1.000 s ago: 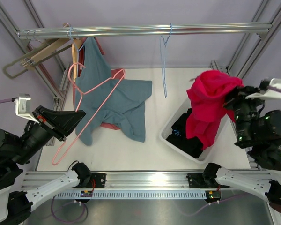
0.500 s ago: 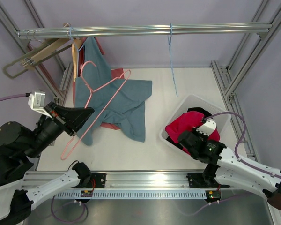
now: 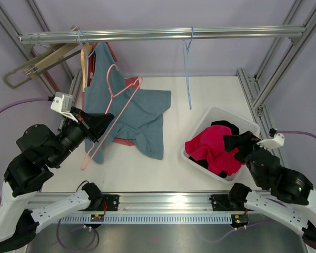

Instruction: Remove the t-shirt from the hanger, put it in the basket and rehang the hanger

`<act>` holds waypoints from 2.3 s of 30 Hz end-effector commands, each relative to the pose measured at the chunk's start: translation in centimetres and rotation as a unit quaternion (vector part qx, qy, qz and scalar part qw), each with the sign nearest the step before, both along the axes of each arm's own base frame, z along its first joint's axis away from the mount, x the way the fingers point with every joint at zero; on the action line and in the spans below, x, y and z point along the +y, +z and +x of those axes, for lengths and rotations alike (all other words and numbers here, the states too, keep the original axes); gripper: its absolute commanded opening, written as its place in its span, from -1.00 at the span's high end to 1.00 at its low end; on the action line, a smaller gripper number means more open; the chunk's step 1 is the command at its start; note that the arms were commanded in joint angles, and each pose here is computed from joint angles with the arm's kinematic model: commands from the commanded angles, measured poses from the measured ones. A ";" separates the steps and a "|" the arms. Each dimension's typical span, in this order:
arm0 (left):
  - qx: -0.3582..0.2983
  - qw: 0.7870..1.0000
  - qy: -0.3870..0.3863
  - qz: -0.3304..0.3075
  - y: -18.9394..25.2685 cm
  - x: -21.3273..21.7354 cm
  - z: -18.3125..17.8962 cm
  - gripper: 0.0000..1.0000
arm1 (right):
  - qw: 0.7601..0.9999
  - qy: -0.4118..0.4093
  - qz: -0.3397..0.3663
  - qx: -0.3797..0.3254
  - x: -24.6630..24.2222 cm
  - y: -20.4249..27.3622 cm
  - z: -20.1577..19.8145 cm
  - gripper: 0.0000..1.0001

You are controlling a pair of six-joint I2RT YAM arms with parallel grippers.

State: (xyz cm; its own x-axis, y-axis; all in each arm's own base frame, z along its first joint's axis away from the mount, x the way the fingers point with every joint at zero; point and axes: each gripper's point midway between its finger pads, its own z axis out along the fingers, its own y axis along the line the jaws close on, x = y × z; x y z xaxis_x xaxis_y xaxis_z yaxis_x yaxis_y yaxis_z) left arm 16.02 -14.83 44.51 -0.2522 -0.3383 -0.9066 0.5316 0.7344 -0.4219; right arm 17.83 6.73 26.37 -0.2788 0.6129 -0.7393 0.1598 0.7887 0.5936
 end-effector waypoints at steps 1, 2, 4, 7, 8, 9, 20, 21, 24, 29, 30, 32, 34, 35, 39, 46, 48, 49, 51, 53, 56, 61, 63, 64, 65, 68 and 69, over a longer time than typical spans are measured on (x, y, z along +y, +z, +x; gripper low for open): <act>-0.039 0.999 0.021 -0.023 2.8 0.0 1.1 1.00 | 0.997 0.072 -0.039 -0.006 -0.4 1.7 -1.9 -0.70; -0.040 0.999 0.024 -0.021 2.8 -0.2 1.5 1.00 | 0.996 0.082 -0.042 -0.011 -0.4 2.2 -2.1 -0.71; -0.044 0.999 0.030 -0.011 3.0 -1.5 3.1 1.00 | 0.994 0.102 -0.036 -0.025 0.0 4.0 -2.3 -0.79; -0.056 0.998 0.036 0.007 3.6 -4.0 5.9 1.00 | 0.990 0.125 -0.035 -0.050 0.9 6.0 -2.2 -0.82; -0.065 0.997 0.033 0.003 4.7 -4.5 6.3 1.00 | 0.988 0.136 -0.034 -0.065 1.4 6.8 -2.0 -0.82; -0.054 0.998 0.029 0.020 3.9 -6.3 8.0 1.00 | 0.986 0.150 -0.031 -0.069 2.0 7.0 -2.1 -0.80; -0.029 0.999 0.009 0.025 4.6 -13.3 18.9 1.00 | 0.973 0.206 -0.012 -0.099 4.8 7.9 -2.2 -0.77; -0.037 0.999 0.009 0.018 5.1 -13.5 19.5 1.00 | 0.973 0.210 -0.013 -0.096 5.0 7.7 -2.2 -0.77; -0.029 1.000 0.003 0.008 5.0 -14.2 21.4 1.00 | 0.972 0.215 -0.009 -0.097 5.2 7.4 -2.3 -0.77; -0.023 1.000 -0.013 -0.008 4.5 -15.5 23.3 1.00 | 0.970 0.223 -0.012 -0.100 5.4 7.1 -2.4 -0.77; -0.024 1.000 -0.014 -0.009 4.4 -15.7 23.4 1.00 | 0.969 0.225 -0.011 -0.100 5.5 7.1 -2.4 -0.77; -0.021 1.000 -0.009 -0.010 4.0 -15.7 23.9 1.00 | 0.969 0.226 -0.013 -0.098 5.6 6.9 -2.3 -0.77; -0.010 1.000 -0.004 -0.008 3.1 -15.8 24.6 1.00 | 0.969 0.226 -0.013 -0.098 5.6 6.7 -2.3 -0.77; -0.007 1.000 0.002 -0.005 2.7 -15.7 24.9 1.00 | 0.970 0.224 -0.012 -0.097 5.6 6.7 -2.3 -0.77; 0.008 1.000 0.018 0.013 -0.2 -15.1 25.1 0.98 | 0.970 0.221 -0.002 -0.102 5.4 6.8 -2.4 -0.77; 0.010 0.999 0.024 0.043 -2.0 -13.8 23.9 0.68 | 0.966 0.234 0.010 -0.108 6.3 7.1 -2.4 -0.77; 0.001 0.999 0.020 0.048 -1.6 -13.2 22.9 0.52 | 0.964 0.242 0.014 -0.109 6.6 7.3 -2.6 -0.77; 0.000 0.999 0.021 0.051 -1.6 -12.9 22.6 0.23 | 0.963 0.245 0.016 -0.108 6.8 7.2 -2.6 -0.77; -0.006 0.998 0.025 0.056 -0.9 -11.7 21.1 -0.11 | 0.962 0.249 0.018 -0.112 6.9 7.5 -2.7 -0.77; -0.007 0.997 0.037 0.071 -0.6 -10.2 20.0 -0.46 | 0.960 0.253 0.021 -0.117 7.0 7.7 -2.8 -0.76; -0.023 0.992 0.079 0.097 1.3 -6.5 17.7 -0.54 | 0.957 0.260 0.023 -0.123 7.4 7.9 -2.8 -0.77; 0.009 0.973 0.175 0.151 0.9 1.2 15.6 -0.34 | 0.951 0.279 0.028 -0.130 8.6 8.1 -2.8 -0.77; 0.046 0.960 0.219 0.166 -1.2 4.4 15.8 -0.21 | 0.948 0.289 0.026 -0.132 9.1 8.1 -2.8 -0.77; 0.046 0.959 0.228 0.159 -1.0 5.4 15.3 -0.19 | 0.947 0.292 0.026 -0.133 9.3 8.1 -2.8 -0.76; 0.050 0.957 0.240 0.155 -1.1 6.2 15.0 -0.18 | 0.945 0.299 0.026 -0.132 9.5 8.2 -2.9 -0.76; 0.041 0.944 0.288 0.154 -0.5 8.9 13.9 -0.17 | 0.942 0.310 0.019 -0.126 10.2 7.8 -2.9 -0.76; 0.040 0.941 0.300 0.154 -0.3 9.7 13.8 -0.12 | 0.942 0.310 0.016 -0.124 10.3 7.7 -2.8 -0.76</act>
State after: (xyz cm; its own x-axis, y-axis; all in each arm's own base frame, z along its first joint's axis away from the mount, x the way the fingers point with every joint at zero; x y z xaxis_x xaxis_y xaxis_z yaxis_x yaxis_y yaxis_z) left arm 30.39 -7.66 45.11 -0.1621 -0.1944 -0.9674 0.0585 0.9768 -0.2061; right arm 15.21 15.94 33.33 -0.4198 0.4340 -0.7971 -0.4158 0.6887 0.5939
